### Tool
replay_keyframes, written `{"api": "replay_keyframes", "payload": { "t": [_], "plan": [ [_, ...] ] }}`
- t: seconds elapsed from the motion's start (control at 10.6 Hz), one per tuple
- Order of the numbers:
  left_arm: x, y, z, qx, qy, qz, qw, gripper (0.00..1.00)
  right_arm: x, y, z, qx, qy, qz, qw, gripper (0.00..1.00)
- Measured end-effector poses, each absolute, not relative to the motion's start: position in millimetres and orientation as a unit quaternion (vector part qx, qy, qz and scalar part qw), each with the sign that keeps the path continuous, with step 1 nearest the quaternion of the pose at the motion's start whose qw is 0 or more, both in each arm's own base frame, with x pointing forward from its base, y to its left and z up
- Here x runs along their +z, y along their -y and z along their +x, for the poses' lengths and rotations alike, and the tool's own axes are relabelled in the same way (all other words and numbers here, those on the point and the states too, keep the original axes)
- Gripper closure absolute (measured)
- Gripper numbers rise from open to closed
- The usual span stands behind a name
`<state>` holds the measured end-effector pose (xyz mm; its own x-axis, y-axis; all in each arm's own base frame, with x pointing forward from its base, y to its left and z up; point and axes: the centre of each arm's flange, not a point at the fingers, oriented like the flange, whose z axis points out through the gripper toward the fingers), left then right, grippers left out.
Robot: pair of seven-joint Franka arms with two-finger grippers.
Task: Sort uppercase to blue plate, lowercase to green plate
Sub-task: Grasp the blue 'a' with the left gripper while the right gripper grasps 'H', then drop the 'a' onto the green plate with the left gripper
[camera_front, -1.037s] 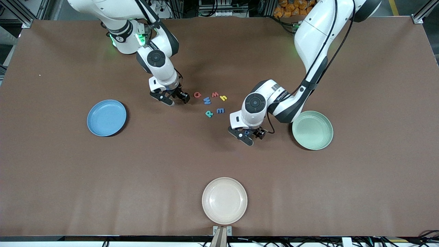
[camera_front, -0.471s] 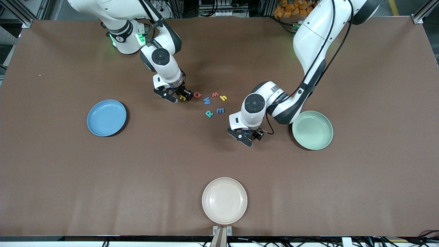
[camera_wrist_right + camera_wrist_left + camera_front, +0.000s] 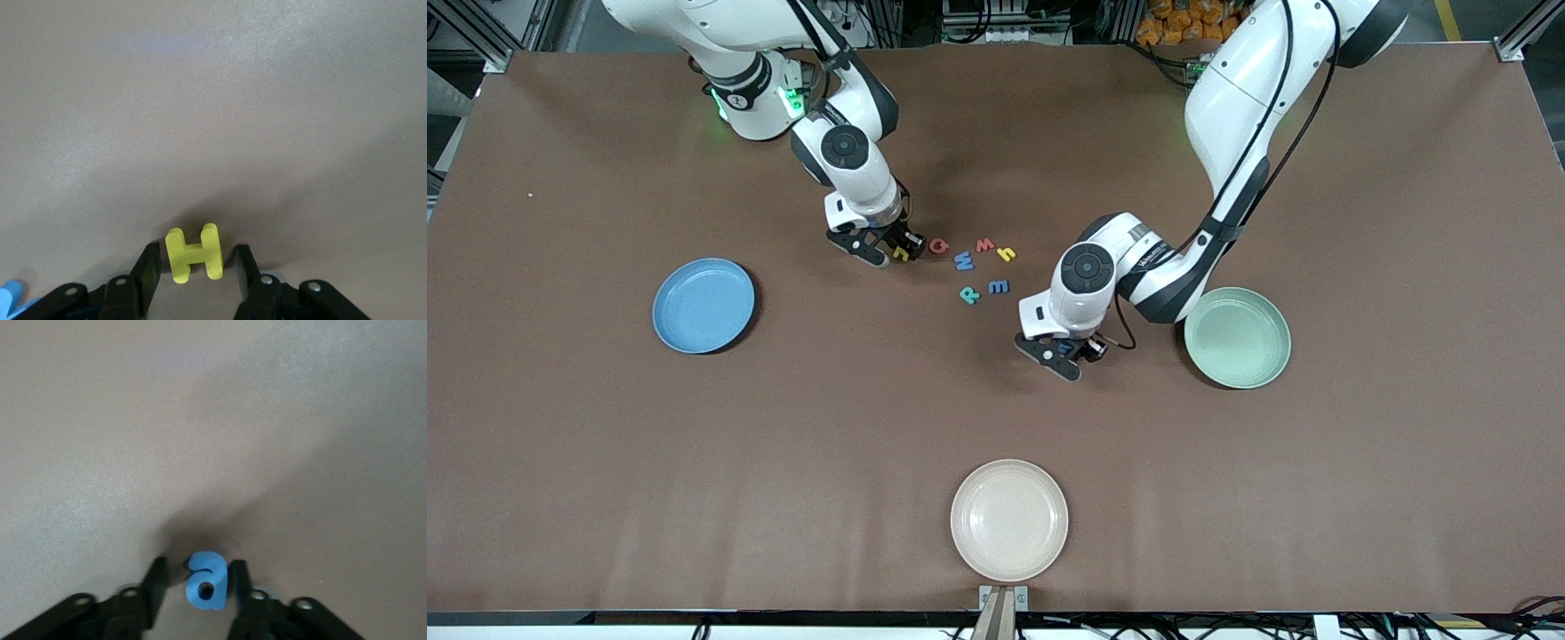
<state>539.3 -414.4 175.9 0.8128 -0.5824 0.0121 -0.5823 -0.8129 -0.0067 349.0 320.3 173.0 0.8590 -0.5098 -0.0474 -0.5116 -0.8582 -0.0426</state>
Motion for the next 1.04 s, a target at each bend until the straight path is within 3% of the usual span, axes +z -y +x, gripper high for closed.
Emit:
{"api": "replay_keyframes", "payload": {
  "t": [0.09,0.38,0.75,1.04],
  "plan": [
    [177,414,540,-0.008,-0.305,-0.952,0.001,0.74,173,-321,350,0.017,-0.265,-0.964,0.027,0.49],
    [192,398,556,-0.016,-0.291,-0.957,0.005,0.74,174,-322,350,0.013,-0.254,-0.967,0.027,0.5],
    [321,292,588,0.01,-0.214,-0.975,0.059,0.74,175,-319,355,0.006,-0.247,-0.969,0.027,0.58],
    [355,200,578,0.071,-0.148,-0.981,0.103,0.74,176,-319,355,0.005,-0.241,-0.97,0.026,0.66]
  ]
}}
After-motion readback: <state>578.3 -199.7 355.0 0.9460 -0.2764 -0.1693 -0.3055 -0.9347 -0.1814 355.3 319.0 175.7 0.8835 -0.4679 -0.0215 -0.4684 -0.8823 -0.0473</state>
